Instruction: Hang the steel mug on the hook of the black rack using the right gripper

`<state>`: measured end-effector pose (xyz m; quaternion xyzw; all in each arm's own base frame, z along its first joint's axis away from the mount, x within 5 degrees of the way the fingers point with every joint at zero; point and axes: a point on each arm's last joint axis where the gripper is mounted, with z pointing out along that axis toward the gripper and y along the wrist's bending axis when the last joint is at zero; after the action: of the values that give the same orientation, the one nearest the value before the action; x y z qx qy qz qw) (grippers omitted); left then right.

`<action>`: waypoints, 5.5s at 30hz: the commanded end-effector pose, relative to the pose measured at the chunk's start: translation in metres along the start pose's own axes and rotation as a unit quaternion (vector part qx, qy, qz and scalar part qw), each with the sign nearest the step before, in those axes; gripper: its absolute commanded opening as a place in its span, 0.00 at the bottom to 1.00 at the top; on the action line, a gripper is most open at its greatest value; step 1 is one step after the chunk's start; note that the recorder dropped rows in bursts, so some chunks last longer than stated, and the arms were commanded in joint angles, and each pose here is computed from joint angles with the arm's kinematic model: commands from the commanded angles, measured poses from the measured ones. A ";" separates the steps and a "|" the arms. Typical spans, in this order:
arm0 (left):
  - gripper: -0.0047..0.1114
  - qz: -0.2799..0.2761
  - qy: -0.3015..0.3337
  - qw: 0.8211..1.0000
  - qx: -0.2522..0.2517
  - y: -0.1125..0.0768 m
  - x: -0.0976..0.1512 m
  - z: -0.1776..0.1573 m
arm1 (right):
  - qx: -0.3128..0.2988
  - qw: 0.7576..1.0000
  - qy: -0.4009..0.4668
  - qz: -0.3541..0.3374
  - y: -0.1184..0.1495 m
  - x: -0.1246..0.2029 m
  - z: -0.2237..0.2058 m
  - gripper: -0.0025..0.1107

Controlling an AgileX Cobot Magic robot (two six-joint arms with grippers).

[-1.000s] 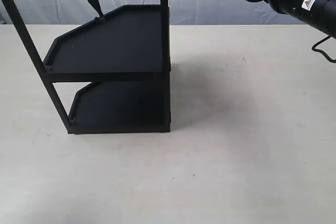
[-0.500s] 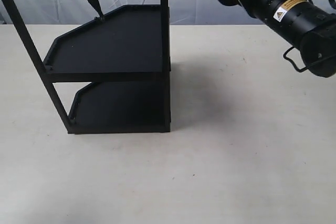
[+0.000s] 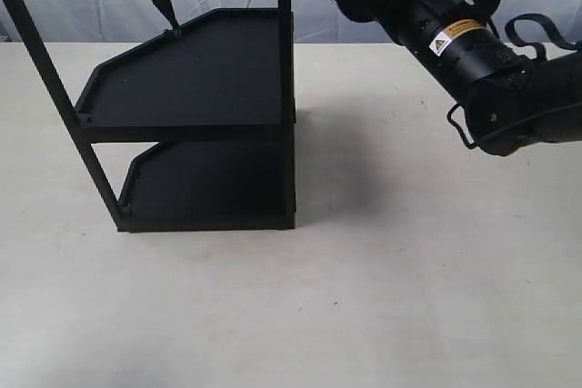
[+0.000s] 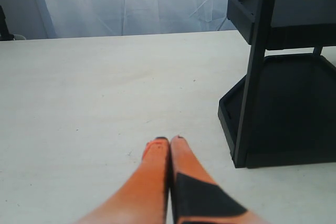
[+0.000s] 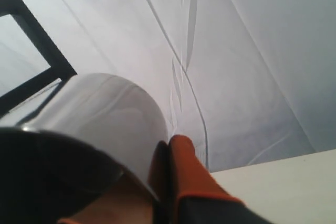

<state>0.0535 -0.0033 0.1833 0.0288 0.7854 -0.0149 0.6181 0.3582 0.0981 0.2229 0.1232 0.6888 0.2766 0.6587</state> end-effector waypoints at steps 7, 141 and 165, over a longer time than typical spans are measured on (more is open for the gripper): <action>0.04 -0.002 -0.005 1.000 0.001 0.000 -0.001 0.000 | 0.006 1.000 0.003 0.002 -0.004 0.016 0.005 0.01; 0.04 0.008 -0.005 1.000 -0.002 0.000 -0.001 0.000 | 0.155 0.953 0.151 -0.212 -0.045 0.012 -0.305 0.02; 0.04 0.008 -0.005 1.000 -0.002 0.000 -0.001 0.000 | 0.114 0.952 0.120 -0.256 -0.040 0.015 -0.314 0.02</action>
<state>0.0536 -0.0026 0.1833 0.0348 0.7851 -0.0056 0.6183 0.0591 0.0046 0.1826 -0.0081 0.8028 0.0389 0.5950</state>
